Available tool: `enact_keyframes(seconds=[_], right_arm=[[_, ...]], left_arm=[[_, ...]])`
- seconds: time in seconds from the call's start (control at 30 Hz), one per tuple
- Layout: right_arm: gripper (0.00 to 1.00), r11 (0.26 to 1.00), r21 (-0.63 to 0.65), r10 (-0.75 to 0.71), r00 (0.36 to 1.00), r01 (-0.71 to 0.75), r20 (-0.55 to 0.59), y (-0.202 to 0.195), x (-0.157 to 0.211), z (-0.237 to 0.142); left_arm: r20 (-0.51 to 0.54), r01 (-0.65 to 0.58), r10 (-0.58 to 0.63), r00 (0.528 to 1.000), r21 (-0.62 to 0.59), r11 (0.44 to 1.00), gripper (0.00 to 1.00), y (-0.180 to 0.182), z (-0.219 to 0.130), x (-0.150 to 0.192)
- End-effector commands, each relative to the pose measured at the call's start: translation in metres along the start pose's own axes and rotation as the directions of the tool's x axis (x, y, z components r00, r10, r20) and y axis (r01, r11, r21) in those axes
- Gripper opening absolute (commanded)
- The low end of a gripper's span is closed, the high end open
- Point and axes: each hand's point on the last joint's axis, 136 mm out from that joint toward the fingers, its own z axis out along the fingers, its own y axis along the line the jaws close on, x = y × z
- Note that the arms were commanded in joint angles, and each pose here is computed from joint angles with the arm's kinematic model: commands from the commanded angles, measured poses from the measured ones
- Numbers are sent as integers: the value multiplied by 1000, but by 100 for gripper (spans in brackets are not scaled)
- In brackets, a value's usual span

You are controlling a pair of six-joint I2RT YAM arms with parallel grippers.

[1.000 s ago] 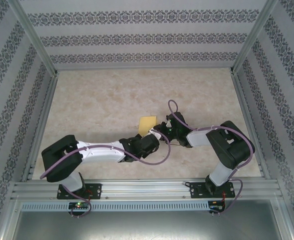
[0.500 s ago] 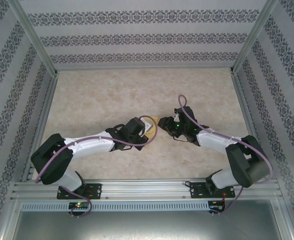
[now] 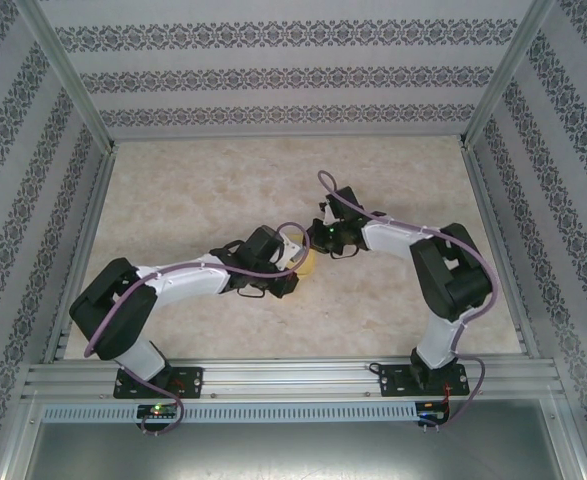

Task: Fold a paper plane with a square sheet of paper (pick it up from the middle)
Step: Third fold the triangle at the center of the table.

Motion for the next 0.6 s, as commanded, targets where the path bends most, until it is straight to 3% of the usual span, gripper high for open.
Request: enact_keyframes(seconds=[0.0, 0.27, 0.57], right_arm=[[7, 999, 36, -32, 994, 36, -101, -7, 18, 14], [7, 984, 161, -58, 987, 82, -149, -33, 23, 26], [7, 980, 164, -87, 984, 112, -155, -36, 26, 26]], left_arm=[[35, 44, -46, 998, 69, 997, 0, -3, -1, -17], [29, 99, -103, 994, 109, 989, 0, 8, -1, -19], [29, 188, -192, 981, 106, 976, 0, 38, 2, -23]])
